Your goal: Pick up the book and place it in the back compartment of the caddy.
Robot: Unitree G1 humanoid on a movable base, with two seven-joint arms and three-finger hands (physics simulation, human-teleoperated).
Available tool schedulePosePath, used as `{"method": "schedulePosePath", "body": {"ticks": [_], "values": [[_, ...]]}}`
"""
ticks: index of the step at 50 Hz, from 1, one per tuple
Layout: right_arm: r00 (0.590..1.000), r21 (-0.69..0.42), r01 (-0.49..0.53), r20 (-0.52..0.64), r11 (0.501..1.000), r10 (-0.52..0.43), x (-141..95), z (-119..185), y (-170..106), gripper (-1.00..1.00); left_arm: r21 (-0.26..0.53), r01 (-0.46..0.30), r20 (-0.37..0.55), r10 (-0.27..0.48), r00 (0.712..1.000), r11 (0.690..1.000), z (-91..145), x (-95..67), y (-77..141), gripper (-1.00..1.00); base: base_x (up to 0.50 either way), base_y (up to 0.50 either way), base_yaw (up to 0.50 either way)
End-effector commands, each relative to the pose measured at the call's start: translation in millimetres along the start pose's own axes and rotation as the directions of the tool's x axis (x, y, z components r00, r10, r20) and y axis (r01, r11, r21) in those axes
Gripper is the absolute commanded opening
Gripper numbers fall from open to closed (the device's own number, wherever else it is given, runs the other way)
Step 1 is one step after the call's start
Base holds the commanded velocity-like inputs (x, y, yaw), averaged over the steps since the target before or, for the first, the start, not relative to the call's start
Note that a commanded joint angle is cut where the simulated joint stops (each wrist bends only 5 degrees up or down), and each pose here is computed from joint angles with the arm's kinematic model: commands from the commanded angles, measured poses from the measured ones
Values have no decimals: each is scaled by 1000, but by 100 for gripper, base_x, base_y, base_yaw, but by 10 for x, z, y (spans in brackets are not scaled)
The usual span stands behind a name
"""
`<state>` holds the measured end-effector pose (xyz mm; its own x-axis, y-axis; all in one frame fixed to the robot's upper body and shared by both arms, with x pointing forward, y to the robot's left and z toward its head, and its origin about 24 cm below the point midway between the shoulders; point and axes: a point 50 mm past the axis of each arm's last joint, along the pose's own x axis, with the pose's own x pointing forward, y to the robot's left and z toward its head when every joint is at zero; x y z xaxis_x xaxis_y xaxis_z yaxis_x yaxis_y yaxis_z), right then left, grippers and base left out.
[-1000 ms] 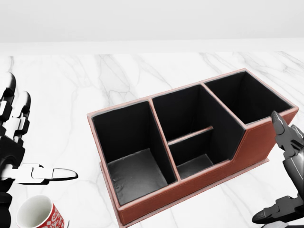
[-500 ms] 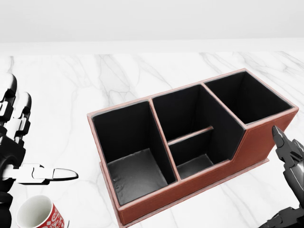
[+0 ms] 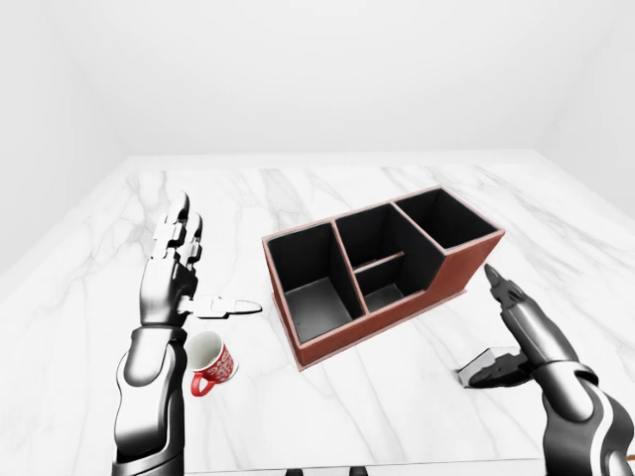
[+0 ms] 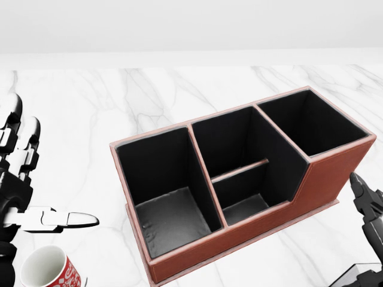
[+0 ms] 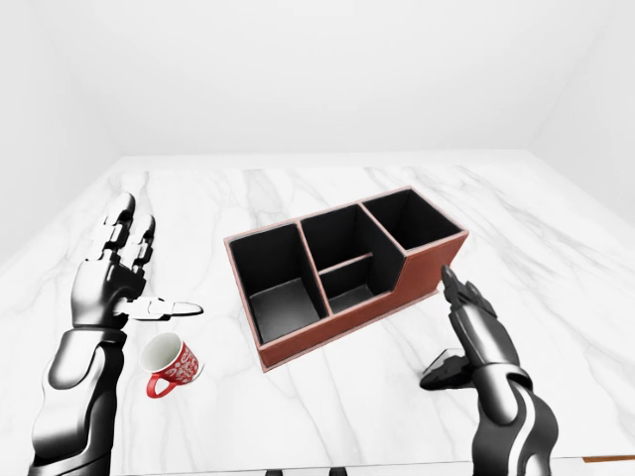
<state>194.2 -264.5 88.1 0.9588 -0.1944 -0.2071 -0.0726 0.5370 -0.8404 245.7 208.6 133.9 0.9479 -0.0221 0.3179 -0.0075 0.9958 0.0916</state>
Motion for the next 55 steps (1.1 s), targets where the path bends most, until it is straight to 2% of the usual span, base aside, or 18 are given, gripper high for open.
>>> {"method": "schedulePosePath", "body": {"ticks": [1,55], "values": [[999,3,-2,-42,1000,2,14,-109,28,100,1,1,-2,-1,1000,1000,-4,0,-3,98,0,0,0],[995,2,9,-97,1000,-9,97,-339,75,100,2,4,-9,-4,1000,1000,-21,-2,-13,98,0,0,0]]}}
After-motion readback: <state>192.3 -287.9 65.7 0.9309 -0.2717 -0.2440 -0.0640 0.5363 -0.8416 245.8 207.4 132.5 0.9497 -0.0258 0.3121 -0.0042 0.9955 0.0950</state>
